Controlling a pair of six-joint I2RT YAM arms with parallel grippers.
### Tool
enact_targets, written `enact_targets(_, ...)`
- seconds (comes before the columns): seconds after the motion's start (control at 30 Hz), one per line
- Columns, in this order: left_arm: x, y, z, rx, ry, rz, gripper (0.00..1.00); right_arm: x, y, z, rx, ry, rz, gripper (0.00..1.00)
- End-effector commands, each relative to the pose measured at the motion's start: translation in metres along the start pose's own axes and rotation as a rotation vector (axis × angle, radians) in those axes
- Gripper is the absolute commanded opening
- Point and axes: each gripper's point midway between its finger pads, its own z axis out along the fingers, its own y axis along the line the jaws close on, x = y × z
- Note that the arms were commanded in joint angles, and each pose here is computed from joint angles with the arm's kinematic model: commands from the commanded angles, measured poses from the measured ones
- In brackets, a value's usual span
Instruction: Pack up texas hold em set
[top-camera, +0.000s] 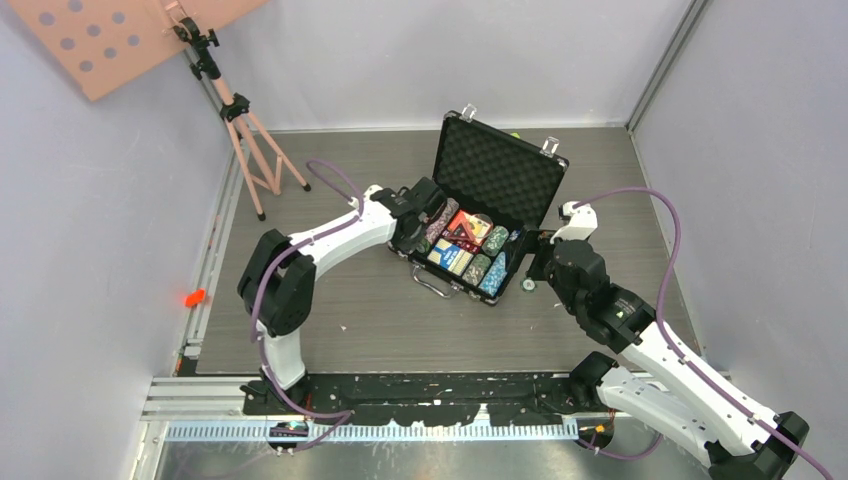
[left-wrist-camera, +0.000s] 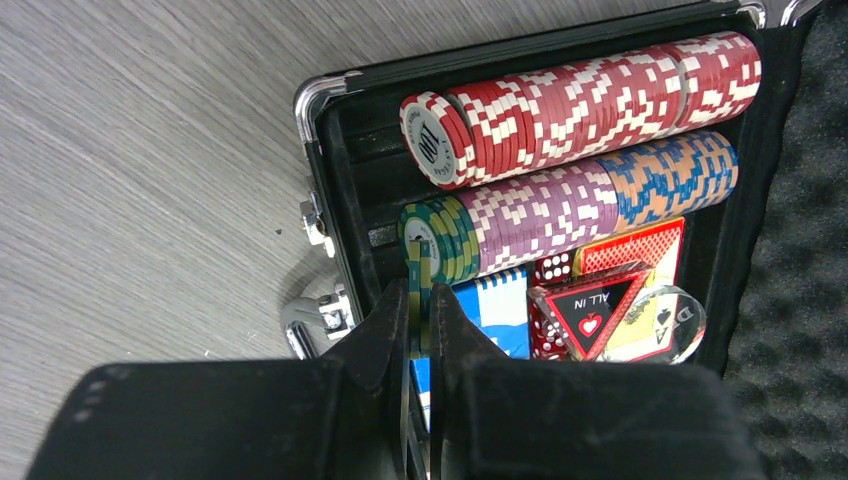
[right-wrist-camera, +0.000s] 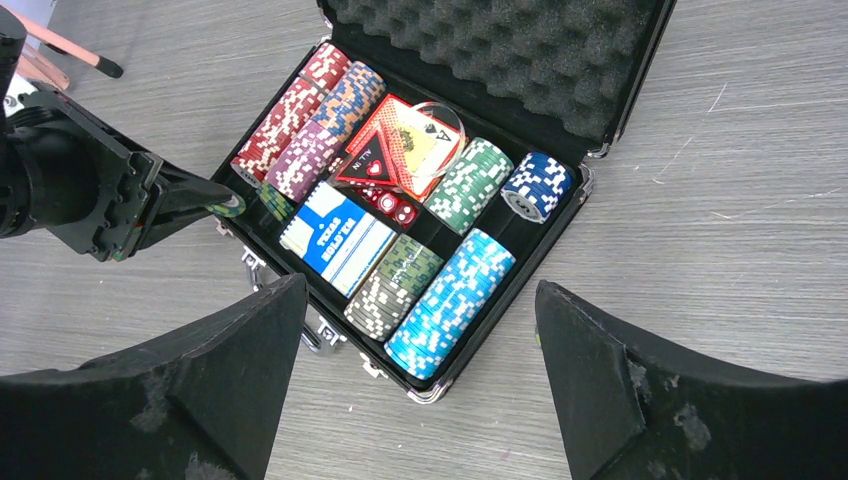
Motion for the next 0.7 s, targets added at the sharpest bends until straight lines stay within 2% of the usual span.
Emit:
enact_targets(0.0,0.001,-0.018,0.003,0.038,0.021,-0.008,0.0,-0.009,-0.001,-0.001,0.009,-0.04,0.019,0.9)
enact_targets(0.37,0.006,-0.012,0.014,0.003,0.046,-0.018,0.0,-0.009,-0.001,-0.002,0.007,-0.037,0.017,0.9)
enact_targets(0.57,0.016,-0.014,0.023,0.0,0.095,-0.019,0.09,-0.008,-0.001,-0.003,0.003,-0.035,0.017,0.9)
enact_targets(0.67,0.013,-0.014,0.025,-0.005,0.081,-0.018,0.21,-0.007,-0.001,-0.004,-0.001,-0.031,0.016,0.9)
